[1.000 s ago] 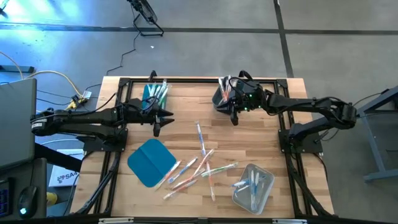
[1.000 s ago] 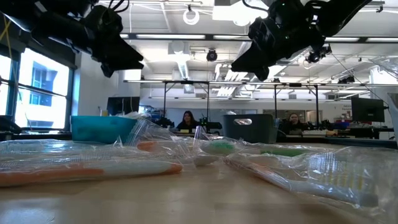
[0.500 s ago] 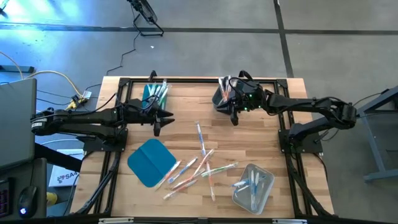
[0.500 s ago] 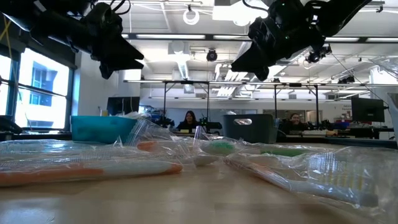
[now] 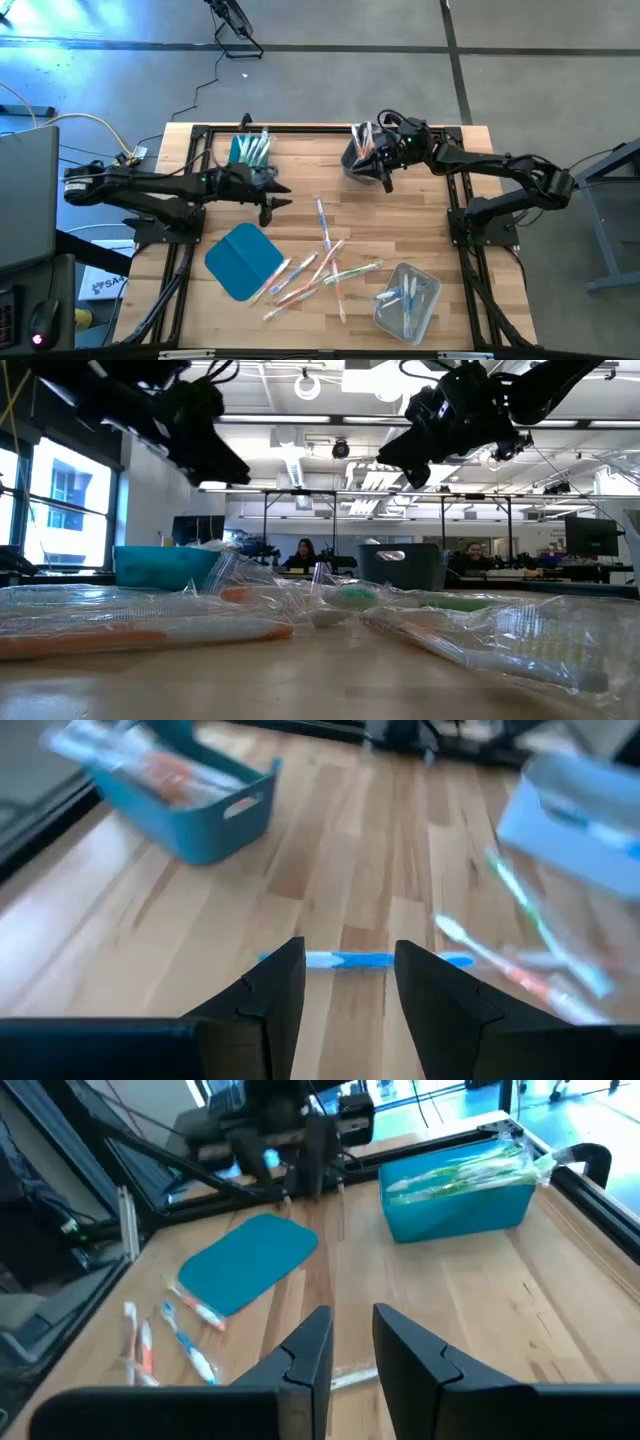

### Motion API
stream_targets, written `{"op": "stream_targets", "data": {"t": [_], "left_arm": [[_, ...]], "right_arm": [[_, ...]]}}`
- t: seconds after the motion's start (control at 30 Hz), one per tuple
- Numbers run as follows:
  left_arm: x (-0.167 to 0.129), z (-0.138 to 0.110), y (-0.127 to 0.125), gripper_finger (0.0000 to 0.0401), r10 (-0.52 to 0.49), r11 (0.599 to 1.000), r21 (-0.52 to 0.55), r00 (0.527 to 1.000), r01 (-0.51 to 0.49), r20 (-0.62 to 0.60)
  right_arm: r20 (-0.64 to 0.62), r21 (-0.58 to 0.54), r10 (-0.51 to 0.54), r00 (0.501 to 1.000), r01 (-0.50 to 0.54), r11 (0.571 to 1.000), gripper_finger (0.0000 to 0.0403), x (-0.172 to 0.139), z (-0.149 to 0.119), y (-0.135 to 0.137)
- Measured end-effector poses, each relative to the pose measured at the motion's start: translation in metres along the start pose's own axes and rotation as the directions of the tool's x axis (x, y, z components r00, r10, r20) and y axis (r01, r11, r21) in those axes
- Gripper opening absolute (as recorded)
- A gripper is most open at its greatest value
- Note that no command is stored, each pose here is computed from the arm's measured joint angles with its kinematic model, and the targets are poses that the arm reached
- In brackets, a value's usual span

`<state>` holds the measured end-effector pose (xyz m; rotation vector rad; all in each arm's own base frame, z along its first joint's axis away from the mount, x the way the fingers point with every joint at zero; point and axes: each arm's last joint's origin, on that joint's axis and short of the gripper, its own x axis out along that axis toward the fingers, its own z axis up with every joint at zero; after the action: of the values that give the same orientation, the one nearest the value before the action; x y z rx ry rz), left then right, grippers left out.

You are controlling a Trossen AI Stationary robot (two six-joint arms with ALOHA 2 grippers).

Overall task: Pick & Place Toothbrushes
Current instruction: Put the top blue toothbrush into the light gray bin

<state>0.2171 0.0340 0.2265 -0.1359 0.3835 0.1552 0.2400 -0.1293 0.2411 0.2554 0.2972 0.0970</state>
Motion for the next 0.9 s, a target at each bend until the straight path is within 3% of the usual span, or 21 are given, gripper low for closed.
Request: {"op": "stream_targets", "data": {"t": [0.1,0.27,0.47,0.57,0.8,0.9], "left_arm": [[0.012,0.006,-0.001,0.0154,0.003,0.995,0.103,0.998,0.003,-0.063],[0.029,0.017,-0.001,0.0154,0.016,0.99,0.142,0.987,0.007,-0.159],[0.042,0.035,-0.003,0.0154,0.026,0.961,0.274,0.967,0.047,-0.254],[0.049,0.045,-0.004,0.0154,0.024,0.943,0.327,0.97,0.059,-0.243],[0.07,0.039,-0.002,0.0154,0.045,0.929,0.364,0.957,0.066,-0.286],[0.081,0.029,0.0,0.0149,0.067,0.932,0.359,0.944,0.056,-0.322]], "right_arm": [[0.001,0.031,-0.023,1.0,0.023,0.999,0.0067,-0.003,0.0,-0.005],[-0.019,0.058,-0.072,0.997,0.073,0.996,0.0067,-0.004,-0.003,-0.007],[-0.035,0.086,-0.046,0.998,0.049,0.995,0.0067,-0.004,-0.004,-0.006],[-0.044,0.11,-0.01,0.999,0.015,0.994,0.0067,-0.004,-0.005,-0.005],[-0.051,0.167,0.02,0.999,-0.011,0.986,0.0067,-0.002,-0.005,0.001],[-0.037,0.129,0.032,0.999,-0.027,0.991,0.0067,-0.002,-0.002,0.008]]}}
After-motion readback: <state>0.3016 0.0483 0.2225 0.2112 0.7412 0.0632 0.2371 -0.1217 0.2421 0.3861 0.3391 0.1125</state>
